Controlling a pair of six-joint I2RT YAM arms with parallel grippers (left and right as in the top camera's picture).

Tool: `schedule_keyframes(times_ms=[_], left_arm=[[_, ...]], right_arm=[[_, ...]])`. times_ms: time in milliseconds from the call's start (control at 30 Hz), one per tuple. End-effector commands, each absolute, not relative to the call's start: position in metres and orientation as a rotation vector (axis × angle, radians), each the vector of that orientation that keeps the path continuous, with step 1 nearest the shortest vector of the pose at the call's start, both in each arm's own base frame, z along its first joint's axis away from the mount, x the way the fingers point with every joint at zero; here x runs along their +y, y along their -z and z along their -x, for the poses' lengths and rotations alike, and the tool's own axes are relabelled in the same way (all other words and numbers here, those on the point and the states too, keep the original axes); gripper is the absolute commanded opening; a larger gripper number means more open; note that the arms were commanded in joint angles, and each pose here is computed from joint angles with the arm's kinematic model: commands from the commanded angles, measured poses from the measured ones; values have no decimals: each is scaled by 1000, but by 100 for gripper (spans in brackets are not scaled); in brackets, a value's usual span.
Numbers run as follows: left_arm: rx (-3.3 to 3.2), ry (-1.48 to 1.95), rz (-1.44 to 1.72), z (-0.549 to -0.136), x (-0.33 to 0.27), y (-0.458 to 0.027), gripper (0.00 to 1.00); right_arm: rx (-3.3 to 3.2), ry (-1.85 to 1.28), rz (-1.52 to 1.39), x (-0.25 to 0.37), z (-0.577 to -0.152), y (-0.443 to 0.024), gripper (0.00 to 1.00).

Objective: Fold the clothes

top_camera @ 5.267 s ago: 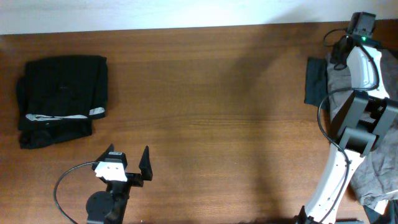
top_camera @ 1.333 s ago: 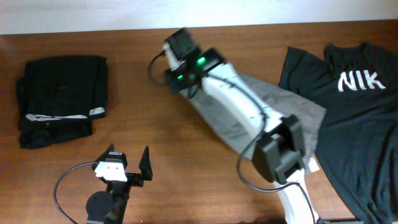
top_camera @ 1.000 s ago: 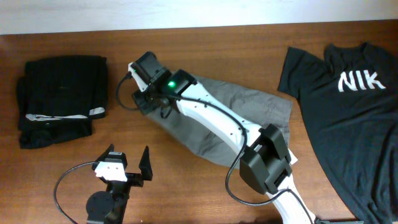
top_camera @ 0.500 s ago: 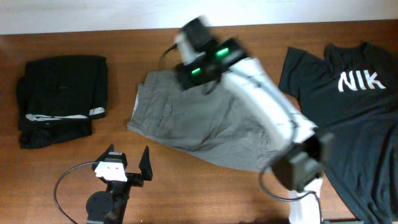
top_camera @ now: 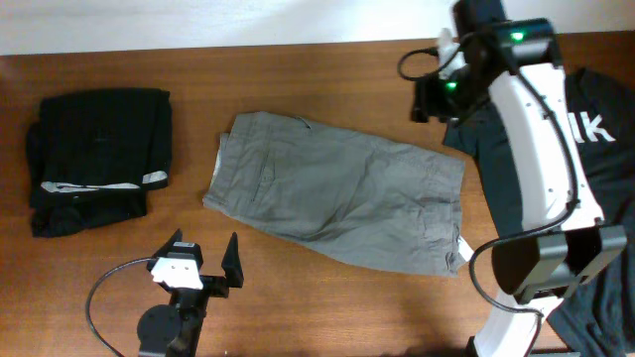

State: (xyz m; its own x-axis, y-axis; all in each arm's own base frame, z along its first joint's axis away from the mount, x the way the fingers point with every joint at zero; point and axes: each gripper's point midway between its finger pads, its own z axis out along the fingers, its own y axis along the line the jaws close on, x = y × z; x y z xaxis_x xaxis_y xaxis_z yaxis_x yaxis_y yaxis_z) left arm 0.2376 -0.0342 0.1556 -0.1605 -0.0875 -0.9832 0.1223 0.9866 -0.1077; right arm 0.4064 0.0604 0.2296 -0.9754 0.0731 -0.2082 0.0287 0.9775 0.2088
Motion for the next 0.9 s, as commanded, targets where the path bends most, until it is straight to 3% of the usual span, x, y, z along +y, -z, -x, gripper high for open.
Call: schedule_keyframes(times_ms=[0,267,500,633,867], left_arm=[[1715,198,-25,-238,-35,-155,99],[1611,250,-94,-232,-47,-201,99],[1705,118,-147,-229,-37,-281,99],[1854,72,-202,-255,-40,-315,99],[2213,9,-344,-341,-53,-333,99]], right_arm=[[2912,-285,-100,40,-403,-233,63],[2953,-271,-167,12,-393,-229,64],[2967,-270,-136,12,-391,-227,64],[2990,-272,-144,12,-388,-224,63],[3050,-277,-154,12,-379,-209,64]])
